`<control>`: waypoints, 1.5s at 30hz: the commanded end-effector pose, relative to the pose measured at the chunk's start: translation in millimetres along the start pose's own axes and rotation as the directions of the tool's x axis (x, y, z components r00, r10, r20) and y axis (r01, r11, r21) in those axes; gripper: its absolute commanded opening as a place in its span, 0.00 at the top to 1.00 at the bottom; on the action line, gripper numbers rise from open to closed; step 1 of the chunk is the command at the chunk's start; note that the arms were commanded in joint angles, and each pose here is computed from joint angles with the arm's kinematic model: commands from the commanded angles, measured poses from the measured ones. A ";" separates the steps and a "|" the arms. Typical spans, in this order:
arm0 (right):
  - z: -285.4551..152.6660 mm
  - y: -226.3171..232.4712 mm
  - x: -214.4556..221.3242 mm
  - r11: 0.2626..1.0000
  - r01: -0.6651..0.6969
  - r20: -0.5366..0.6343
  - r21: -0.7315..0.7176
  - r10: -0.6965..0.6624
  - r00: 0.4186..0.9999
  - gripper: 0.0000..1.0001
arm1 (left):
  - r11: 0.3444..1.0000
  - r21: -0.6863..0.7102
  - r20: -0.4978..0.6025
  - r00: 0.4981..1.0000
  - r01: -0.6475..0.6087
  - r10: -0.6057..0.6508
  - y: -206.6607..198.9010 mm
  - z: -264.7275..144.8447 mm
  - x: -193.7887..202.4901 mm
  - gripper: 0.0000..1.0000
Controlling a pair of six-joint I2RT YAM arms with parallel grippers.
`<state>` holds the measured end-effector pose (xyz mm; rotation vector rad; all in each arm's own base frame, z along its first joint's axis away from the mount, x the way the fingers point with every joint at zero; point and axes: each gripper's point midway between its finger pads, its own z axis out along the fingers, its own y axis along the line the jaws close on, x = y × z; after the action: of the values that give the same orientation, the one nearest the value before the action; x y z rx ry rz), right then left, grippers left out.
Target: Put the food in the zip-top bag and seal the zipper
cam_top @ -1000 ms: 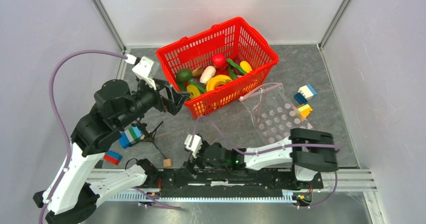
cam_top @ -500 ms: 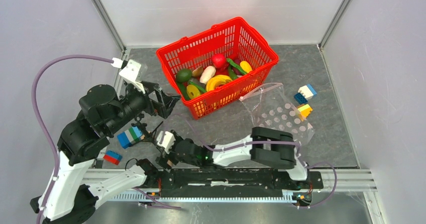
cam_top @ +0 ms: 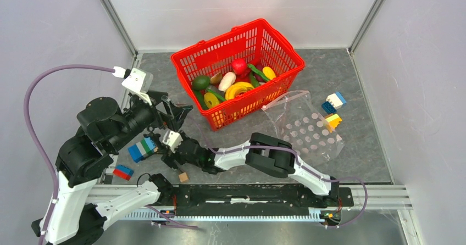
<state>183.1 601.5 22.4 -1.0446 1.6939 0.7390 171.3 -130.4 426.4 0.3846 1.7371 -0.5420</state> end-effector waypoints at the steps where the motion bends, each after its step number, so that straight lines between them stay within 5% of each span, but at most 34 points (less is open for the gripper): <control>1: 19.5 -26.0 -9.5 0.995 -0.049 0.036 0.092 0.045 0.998 0.02 | 1.000 0.001 0.026 1.000 0.009 -0.009 -0.5 -6.4 -9.1 0.00; 35: 115.6 -112.6 -39.9 0.993 -0.117 0.115 0.020 0.114 0.987 0.02 | 0.998 0.053 -0.013 0.999 0.039 -0.038 -11.6 2.8 1.6 0.00; 45: 57.3 -77.3 -90.5 0.996 0.045 0.130 -0.076 -0.035 0.991 0.02 | 0.995 0.083 -0.031 0.998 0.054 -0.051 -19.0 13.1 6.1 0.00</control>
<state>307.7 654.3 27.4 -1.0003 1.6323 0.8321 168.9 -141.8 413.2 0.4212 1.7833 -0.5862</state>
